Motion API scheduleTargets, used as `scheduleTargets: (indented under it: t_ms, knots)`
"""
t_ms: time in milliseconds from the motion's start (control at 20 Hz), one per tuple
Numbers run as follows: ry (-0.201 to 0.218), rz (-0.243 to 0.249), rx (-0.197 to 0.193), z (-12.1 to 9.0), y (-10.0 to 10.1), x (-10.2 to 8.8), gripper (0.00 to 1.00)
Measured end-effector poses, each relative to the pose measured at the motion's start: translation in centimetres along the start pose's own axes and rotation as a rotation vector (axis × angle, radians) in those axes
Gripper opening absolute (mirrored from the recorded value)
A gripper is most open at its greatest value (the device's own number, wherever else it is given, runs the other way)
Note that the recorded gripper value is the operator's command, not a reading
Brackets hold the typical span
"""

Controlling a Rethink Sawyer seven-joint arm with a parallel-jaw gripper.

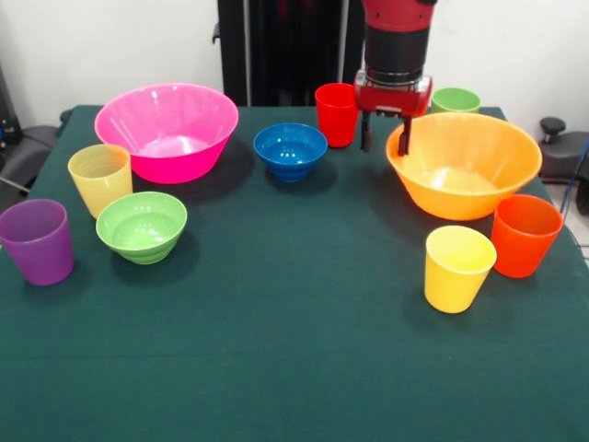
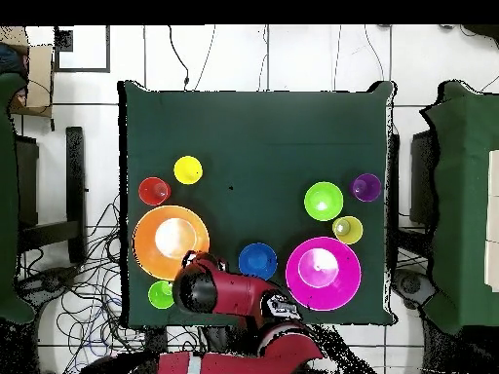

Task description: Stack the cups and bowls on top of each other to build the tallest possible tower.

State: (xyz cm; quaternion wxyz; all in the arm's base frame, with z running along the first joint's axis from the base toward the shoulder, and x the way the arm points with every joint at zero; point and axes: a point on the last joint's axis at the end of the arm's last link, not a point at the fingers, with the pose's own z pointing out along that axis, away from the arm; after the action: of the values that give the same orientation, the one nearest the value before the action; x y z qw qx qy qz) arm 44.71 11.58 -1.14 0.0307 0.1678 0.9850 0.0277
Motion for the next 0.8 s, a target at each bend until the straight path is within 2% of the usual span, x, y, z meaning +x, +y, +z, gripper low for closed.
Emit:
scheduleTargets:
  t_ms: [450, 800]
  knots:
    - [-0.017, 0.012, -0.003, 2.3, -0.4, -0.2, 1.00]
    - [-0.013, 0.015, -0.003, 2.8, -0.5, 0.0, 1.00]
